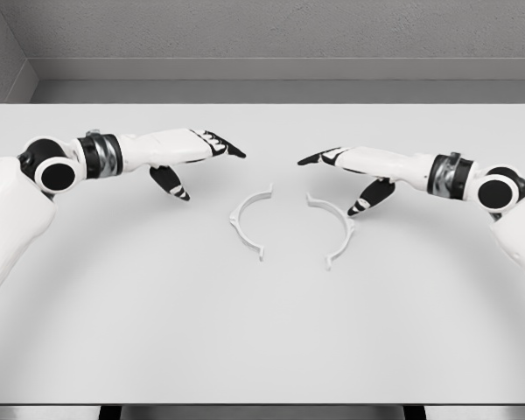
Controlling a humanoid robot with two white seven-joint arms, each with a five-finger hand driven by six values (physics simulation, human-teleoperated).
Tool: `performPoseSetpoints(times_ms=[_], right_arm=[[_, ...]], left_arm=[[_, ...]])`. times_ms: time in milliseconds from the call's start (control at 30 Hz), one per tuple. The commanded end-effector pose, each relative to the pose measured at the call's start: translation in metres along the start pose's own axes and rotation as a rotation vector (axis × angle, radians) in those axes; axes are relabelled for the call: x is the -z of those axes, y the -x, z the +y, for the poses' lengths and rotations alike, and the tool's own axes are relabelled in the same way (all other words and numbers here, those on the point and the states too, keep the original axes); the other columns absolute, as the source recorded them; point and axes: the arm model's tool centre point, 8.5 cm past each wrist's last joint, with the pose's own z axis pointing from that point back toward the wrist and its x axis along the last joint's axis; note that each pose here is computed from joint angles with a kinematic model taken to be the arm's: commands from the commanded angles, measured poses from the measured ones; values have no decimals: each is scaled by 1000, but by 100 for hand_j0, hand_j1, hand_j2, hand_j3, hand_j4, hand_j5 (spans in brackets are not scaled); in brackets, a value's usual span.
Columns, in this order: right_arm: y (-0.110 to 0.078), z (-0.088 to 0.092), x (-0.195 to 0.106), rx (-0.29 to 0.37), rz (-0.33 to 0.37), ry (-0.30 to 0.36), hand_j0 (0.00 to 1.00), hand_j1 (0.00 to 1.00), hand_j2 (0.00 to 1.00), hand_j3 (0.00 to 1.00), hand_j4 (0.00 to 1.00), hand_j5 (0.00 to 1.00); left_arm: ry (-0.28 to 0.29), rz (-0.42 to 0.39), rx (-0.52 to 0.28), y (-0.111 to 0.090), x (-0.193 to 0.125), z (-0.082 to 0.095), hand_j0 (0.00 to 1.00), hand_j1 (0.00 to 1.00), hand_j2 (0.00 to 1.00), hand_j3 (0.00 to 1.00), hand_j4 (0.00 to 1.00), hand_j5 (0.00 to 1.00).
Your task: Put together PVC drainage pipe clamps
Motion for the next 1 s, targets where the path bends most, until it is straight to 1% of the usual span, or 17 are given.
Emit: performPoseSetpoints(times_ms=[0,67,100,167,200,233,267,300,333,367,400,500,667,733,800,867,967], right_arm=[[-3,-1,2,3,-10,4,100,100,100,100,100,100],[-2,-4,0,3,-8,12,100,100,100,100,100,100],[0,-11,-3,1,-2,32,100,100,100,100,100,100],[16,-49,-41,19,54,188,100,100,100,100,100,100],[27,-61,-62,36,90,251,100,100,100,100,100,100],[33,-68,-78,36,115,281,100,100,100,100,100,100],[36,-69,-91,28,138,279,100,100,100,100,100,100],[38,-64,-98,24,150,264,100,100,100,100,100,100],[32,-45,-101,18,131,210,100,100,100,100,100,100],[16,-36,-108,-17,93,156,100,100,100,100,100,100],[-7,-19,-111,-49,38,93,100,100,100,100,100,100],[-33,16,-108,-59,-30,17,100,100,100,100,100,100],[-72,26,-108,-100,-131,-27,100,100,100,100,100,100],[-72,26,-102,-94,-141,-19,100,100,100,100,100,100],[-80,29,-77,-81,-194,14,100,100,100,100,100,100],[-76,25,-55,-79,-200,29,100,100,100,100,100,100],[-69,32,-37,-57,-194,20,100,100,100,100,100,100]], left_arm=[[-5,-1,-7,0,0,0,100,100,100,100,100,100],[-5,-1,-8,0,0,0,100,100,100,100,100,100],[-5,-1,-8,0,0,0,100,100,100,100,100,100],[-5,-2,-7,0,0,0,100,100,100,100,100,100],[-5,-2,-7,0,0,0,100,100,100,100,100,100],[-4,-2,-8,0,0,-1,100,100,100,100,100,100],[-4,-3,-12,-1,1,-2,100,100,100,100,100,100],[-4,-3,-13,0,0,-3,100,100,100,100,100,100],[-10,-6,-20,0,0,-2,100,100,100,100,100,100],[-18,-13,-33,0,-1,-2,100,100,100,100,100,100],[-18,-15,-39,-1,-1,-4,100,100,100,100,100,100],[-18,-19,-42,-2,0,-6,100,100,100,100,100,100],[-23,-24,-54,-1,-1,-7,100,100,100,100,100,100],[-25,-23,-57,-1,-1,-7,100,100,100,100,100,100],[-23,-23,-56,-1,-1,-7,100,100,100,100,100,100],[-26,-24,-58,-1,-1,-7,100,100,100,100,100,100],[-25,-23,-59,-1,-2,-7,100,100,100,100,100,100]])
